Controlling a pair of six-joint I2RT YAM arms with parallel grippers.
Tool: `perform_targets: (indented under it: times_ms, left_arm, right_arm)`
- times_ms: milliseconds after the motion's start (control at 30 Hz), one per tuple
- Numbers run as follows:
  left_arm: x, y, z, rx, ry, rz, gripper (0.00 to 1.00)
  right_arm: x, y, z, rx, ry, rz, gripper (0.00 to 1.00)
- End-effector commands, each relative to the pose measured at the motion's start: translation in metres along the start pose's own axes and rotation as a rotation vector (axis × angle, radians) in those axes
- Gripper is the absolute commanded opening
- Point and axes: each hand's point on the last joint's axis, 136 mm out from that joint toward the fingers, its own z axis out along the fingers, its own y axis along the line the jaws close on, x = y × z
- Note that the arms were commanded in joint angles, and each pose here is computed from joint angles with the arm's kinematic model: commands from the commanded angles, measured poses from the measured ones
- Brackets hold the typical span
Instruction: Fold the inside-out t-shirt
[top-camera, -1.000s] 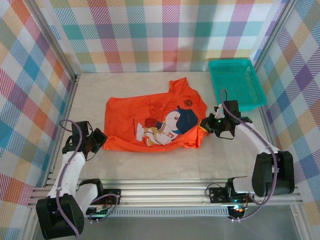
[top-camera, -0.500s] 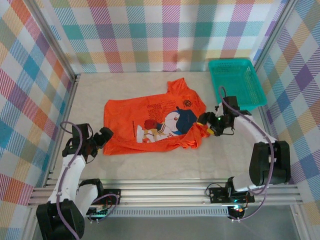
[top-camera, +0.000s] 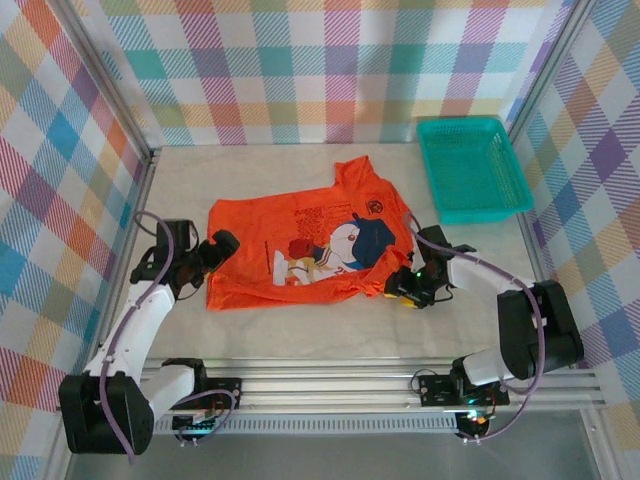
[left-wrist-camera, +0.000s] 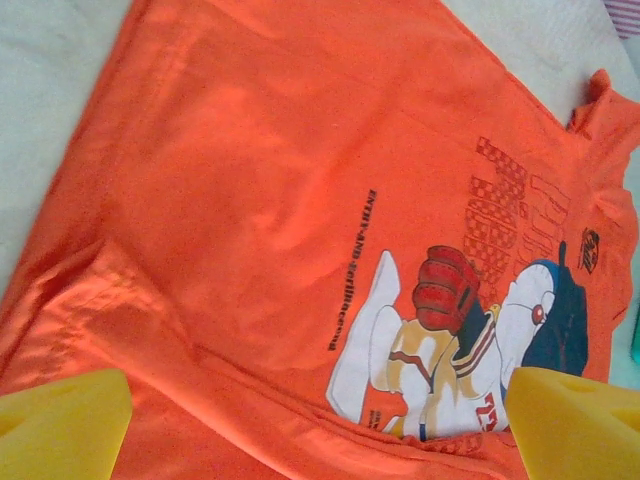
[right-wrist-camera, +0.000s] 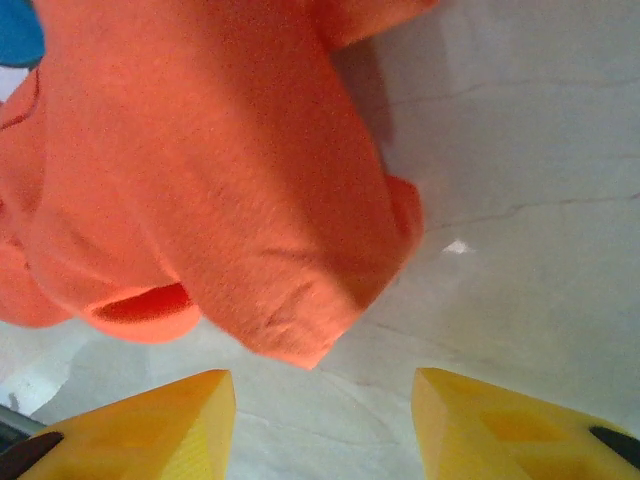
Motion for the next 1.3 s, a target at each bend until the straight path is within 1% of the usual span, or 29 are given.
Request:
perform_targets:
  times_ms: [0,67,133,167,267,333,400,533,667,833,933,1133,1267]
  left_arm:
    - [-0.012,-0.018,-0.002,0.014,-0.035,0.021,0.96]
    - [-0.013,-0.023,0.001,0.017,-0.031,0.029,0.96]
    - [-0.014,-0.026,0.006,0.012,-0.022,0.036,0.96]
    - [-0.014,-0.028,0.008,0.013,-0.019,0.039,0.96]
    - [-0.012,-0.032,0.015,0.01,-0.001,0.049,0.96]
    - [-0.011,-0.036,0.018,0.008,0.008,0.06,0.96]
    - [-0.01,-0.039,0.02,0.009,0.012,0.069,0.96]
    - [-0.01,-0.047,0.026,0.017,0.016,0.083,0.96]
    - [-0.013,-0.057,0.039,0.025,0.021,0.096,0.96]
    - [-0.021,-0.071,0.076,0.033,0.057,0.086,0.96]
    - [-0.024,-0.072,0.1,-0.004,0.098,0.095,0.96]
    - [-0.028,-0.048,0.129,-0.161,0.151,0.157,0.98]
    - [-0.023,-0.027,0.137,-0.213,0.171,0.142,0.99]
  right_arm:
    - [-0.015,0.001,0.0,0.024,-0.048,-0.031,0.49]
    - [-0.018,0.0,0.004,0.026,-0.048,-0.03,0.42]
    - [-0.023,-0.001,0.008,0.031,-0.055,-0.03,0.31]
    - [-0.024,-0.001,0.009,0.032,-0.059,-0.029,0.27]
    - [-0.03,0.001,0.006,0.041,-0.074,-0.035,0.24]
    - [-0.033,0.004,0.002,0.042,-0.084,-0.039,0.11]
    - [-0.034,0.005,-0.002,0.046,-0.092,-0.044,0.0]
    - [-0.025,0.007,-0.014,0.049,-0.075,-0.048,0.0]
    - [0.005,0.006,-0.041,0.037,-0.064,-0.045,0.0]
    - [0.051,0.008,-0.088,-0.05,-0.14,-0.028,0.0]
    - [0.072,0.013,-0.101,-0.137,-0.157,-0.005,0.0]
    - [0.096,0.011,-0.109,-0.202,-0.158,0.035,0.0]
    - [0.107,0.016,-0.121,-0.236,-0.154,0.024,0.0]
